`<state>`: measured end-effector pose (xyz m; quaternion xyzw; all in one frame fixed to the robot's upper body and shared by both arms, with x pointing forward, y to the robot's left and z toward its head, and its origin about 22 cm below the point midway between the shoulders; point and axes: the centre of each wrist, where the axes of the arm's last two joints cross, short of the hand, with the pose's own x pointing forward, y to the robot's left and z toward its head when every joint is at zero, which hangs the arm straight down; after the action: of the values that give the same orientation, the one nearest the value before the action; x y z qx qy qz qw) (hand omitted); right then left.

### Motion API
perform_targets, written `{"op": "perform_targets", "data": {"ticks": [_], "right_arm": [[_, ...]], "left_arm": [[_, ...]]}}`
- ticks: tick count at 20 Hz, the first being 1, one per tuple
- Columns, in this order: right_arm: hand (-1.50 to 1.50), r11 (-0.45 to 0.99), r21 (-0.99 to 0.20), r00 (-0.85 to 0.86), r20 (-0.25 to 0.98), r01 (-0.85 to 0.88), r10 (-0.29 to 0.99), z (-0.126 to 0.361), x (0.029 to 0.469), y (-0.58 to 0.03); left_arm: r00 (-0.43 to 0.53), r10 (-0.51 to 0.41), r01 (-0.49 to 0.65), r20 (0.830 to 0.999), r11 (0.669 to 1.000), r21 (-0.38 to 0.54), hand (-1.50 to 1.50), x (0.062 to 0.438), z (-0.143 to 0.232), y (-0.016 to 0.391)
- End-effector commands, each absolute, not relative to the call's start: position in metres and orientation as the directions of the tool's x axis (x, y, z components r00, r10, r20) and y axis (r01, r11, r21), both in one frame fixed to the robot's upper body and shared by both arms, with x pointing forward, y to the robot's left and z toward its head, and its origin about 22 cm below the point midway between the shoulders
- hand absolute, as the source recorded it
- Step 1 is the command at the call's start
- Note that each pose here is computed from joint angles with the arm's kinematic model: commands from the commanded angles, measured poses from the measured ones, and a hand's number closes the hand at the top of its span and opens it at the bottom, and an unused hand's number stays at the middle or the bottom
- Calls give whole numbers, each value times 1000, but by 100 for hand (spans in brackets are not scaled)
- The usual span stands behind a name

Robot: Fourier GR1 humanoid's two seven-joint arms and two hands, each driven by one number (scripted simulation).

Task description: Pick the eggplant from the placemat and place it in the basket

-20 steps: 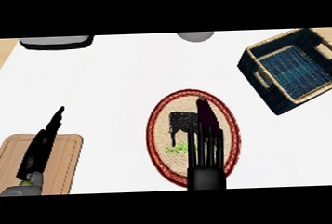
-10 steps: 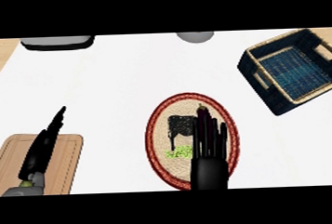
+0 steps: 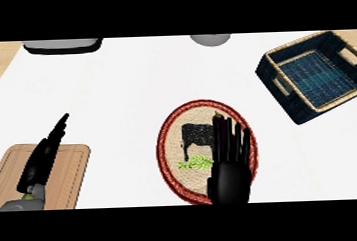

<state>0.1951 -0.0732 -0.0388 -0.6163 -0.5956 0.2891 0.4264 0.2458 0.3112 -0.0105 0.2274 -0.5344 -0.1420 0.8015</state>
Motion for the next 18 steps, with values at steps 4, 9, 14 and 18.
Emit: {"op": "perform_targets", "data": {"ticks": [4, 9, 14, 18], "right_arm": [[-150, -41, -881, 129, 22, 472, 991, -63, 227, -110], [-150, -32, -908, 132, 26, 418, 991, -53, 240, -101], [150, 7, -944, 97, 42, 330, 994, -81, 223, -111], [150, 68, -950, 14, 76, 306, 997, -61, 248, -103]], "left_arm": [[385, -465, -22, 797, 859, 512, 0, 250, -6, 308], [376, -470, -14, 799, 859, 512, 0, 252, -13, 306], [382, -468, -19, 797, 858, 513, 0, 256, -7, 300], [367, -478, -22, 798, 853, 521, 0, 264, 1, 293]]}}
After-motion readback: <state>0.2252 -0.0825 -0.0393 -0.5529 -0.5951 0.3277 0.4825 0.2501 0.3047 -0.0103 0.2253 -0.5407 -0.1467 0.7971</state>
